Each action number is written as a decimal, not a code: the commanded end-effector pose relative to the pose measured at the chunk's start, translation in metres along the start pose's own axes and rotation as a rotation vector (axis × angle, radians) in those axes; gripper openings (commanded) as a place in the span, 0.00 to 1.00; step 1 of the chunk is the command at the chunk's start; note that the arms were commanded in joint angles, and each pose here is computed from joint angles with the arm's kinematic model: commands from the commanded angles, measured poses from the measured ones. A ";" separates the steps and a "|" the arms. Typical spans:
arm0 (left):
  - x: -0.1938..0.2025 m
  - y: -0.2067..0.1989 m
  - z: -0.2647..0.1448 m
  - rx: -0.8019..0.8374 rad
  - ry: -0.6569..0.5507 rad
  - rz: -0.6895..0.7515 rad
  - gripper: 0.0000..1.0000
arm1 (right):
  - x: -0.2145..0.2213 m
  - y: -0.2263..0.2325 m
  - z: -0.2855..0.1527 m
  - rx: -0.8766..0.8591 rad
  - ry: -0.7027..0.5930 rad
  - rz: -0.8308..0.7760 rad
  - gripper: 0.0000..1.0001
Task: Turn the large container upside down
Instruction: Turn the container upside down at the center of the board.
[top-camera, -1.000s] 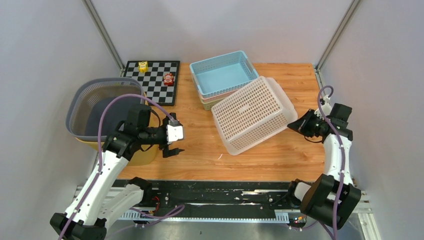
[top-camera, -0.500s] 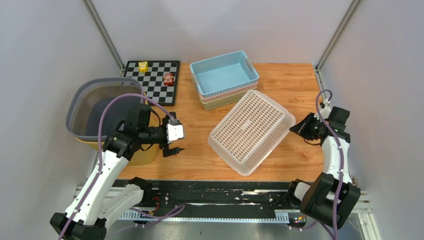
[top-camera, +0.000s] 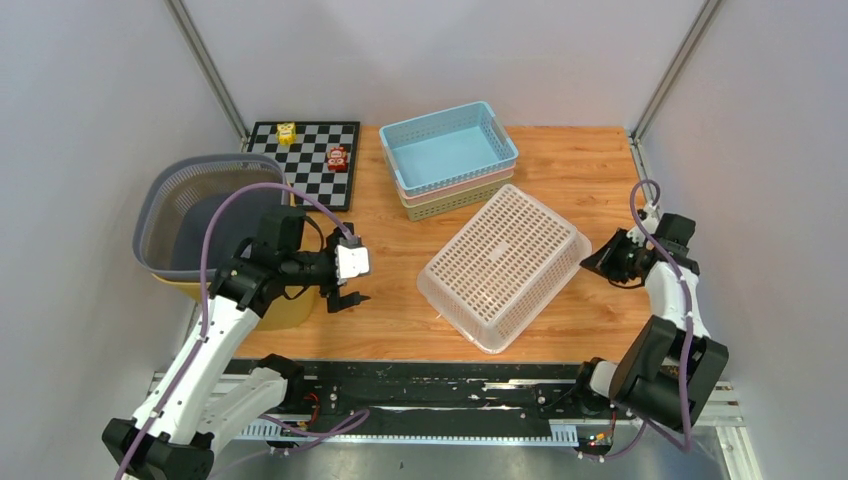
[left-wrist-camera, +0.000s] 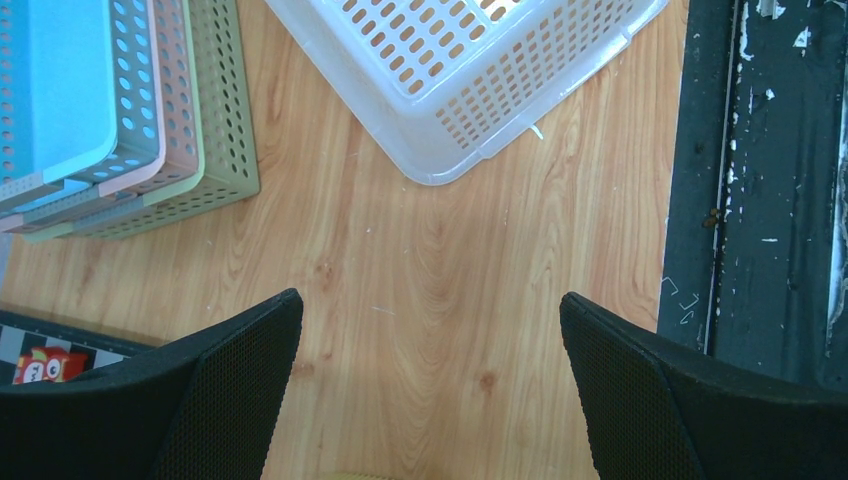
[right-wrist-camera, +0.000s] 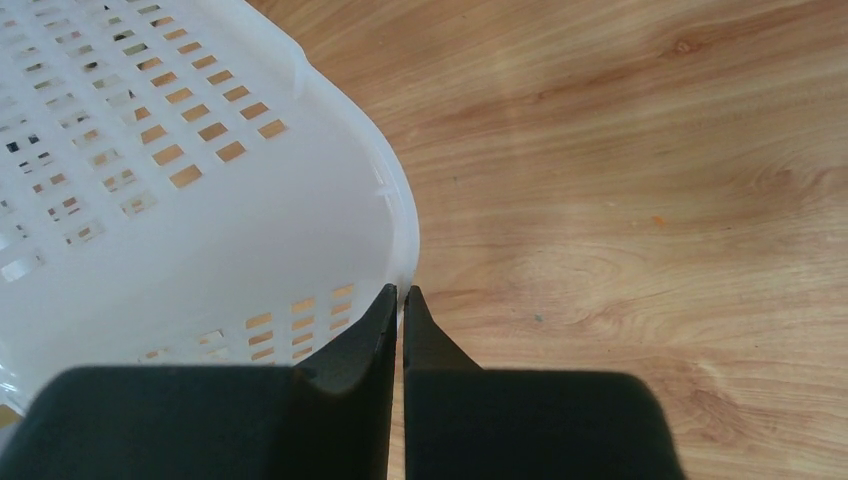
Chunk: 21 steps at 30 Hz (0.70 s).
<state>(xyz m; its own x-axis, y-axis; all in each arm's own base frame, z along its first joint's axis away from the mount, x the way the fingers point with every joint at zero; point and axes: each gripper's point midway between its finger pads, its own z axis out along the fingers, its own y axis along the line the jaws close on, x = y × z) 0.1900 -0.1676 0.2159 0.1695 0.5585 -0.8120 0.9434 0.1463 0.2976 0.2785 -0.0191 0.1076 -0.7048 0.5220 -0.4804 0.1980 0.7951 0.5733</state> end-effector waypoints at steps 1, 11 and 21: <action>-0.004 0.002 0.001 0.004 -0.019 -0.008 1.00 | -0.012 -0.018 0.004 0.059 -0.003 -0.026 0.02; -0.003 0.000 0.003 0.006 -0.028 -0.006 1.00 | -0.016 -0.050 0.019 0.171 0.060 -0.004 0.02; -0.002 -0.001 0.003 0.010 -0.030 -0.008 1.00 | -0.016 -0.076 0.031 0.258 0.135 0.013 0.02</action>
<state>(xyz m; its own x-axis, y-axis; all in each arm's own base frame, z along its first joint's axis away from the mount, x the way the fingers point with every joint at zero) 0.1902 -0.1692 0.2162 0.1704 0.5523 -0.8161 0.9452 0.1426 0.2938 0.2944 -0.0663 0.0495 -0.7784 0.5073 -0.3698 0.3484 0.8391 0.4178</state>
